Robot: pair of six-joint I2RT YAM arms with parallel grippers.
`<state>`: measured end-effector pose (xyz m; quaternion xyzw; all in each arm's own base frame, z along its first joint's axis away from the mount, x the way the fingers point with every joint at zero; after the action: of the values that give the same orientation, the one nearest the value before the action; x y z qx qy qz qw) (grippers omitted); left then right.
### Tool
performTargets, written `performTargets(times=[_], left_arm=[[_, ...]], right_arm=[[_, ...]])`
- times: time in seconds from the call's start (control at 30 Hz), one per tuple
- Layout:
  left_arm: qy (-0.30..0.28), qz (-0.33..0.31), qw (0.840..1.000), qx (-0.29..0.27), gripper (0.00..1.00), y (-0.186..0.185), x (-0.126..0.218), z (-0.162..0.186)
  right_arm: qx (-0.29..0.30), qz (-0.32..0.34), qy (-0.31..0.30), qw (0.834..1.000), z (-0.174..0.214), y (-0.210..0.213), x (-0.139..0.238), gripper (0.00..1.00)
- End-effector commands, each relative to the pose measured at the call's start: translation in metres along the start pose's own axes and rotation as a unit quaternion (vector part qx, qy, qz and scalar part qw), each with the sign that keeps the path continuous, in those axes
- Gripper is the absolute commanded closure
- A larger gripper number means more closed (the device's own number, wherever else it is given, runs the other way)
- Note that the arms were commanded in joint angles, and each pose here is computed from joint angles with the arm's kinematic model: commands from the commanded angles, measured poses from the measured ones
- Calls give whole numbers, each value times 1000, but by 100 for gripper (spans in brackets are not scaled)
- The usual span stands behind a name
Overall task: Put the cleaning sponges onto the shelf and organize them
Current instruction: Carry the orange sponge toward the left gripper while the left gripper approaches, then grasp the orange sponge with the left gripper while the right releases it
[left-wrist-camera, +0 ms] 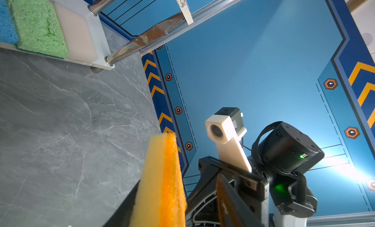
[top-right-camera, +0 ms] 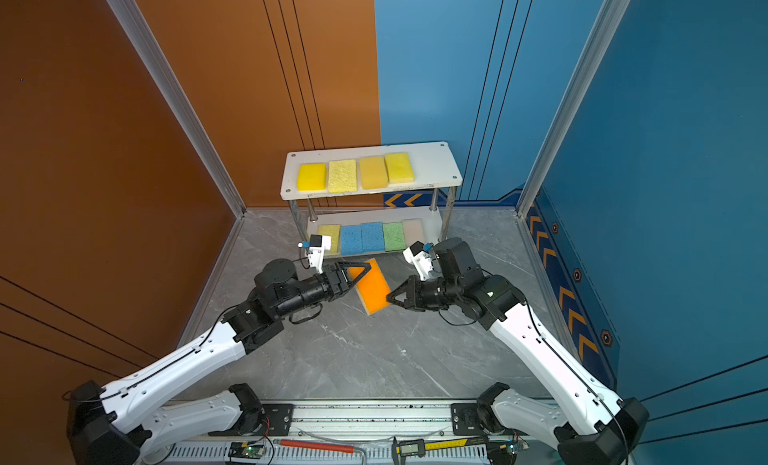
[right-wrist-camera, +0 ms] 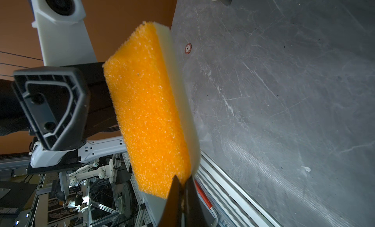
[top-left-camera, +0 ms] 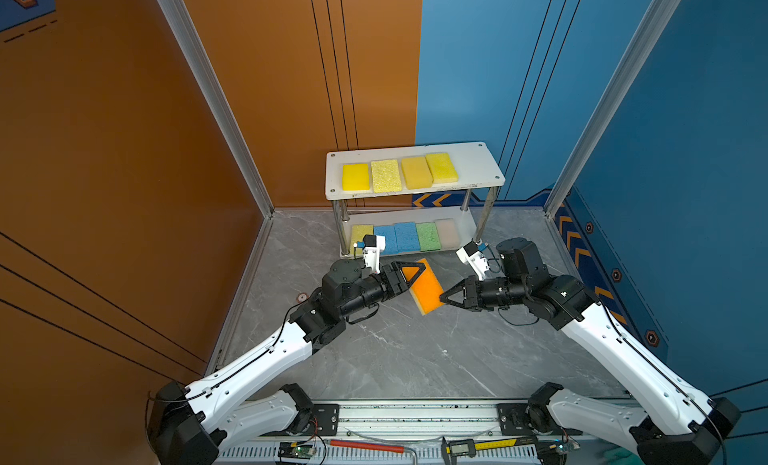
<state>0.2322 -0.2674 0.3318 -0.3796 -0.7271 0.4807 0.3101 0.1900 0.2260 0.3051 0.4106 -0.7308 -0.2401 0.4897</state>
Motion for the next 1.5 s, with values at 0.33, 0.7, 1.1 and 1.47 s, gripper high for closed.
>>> performTargets(times=[0.33, 0.7, 1.1, 1.47], left_arm=[[-8, 8, 1000, 5, 72, 1, 6, 1], [-14, 10, 1000, 7, 80, 3, 14, 2], [-29, 4, 999, 17, 84, 8, 31, 1], [-82, -3, 994, 71, 85, 21, 46, -19]], right_arm=[[28, 2, 2, 1000, 2, 12, 0, 100], [31, 8, 1, 999, 4, 15, -1, 100], [37, 21, -7, 999, 1, 18, -5, 78], [33, 21, -24, 999, -11, 20, -4, 22]])
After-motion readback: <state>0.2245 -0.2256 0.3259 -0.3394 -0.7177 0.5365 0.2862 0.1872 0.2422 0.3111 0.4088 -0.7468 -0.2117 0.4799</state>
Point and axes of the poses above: each gripper's point midway between its finger pads, its own x axis back along the fingers, its own y axis along the line the jaws close on, z = x × y, the point moved 3 cm from there along x, back along the fingers, and after that the axes turned 4 degrees about x, right-handed, at the moved point
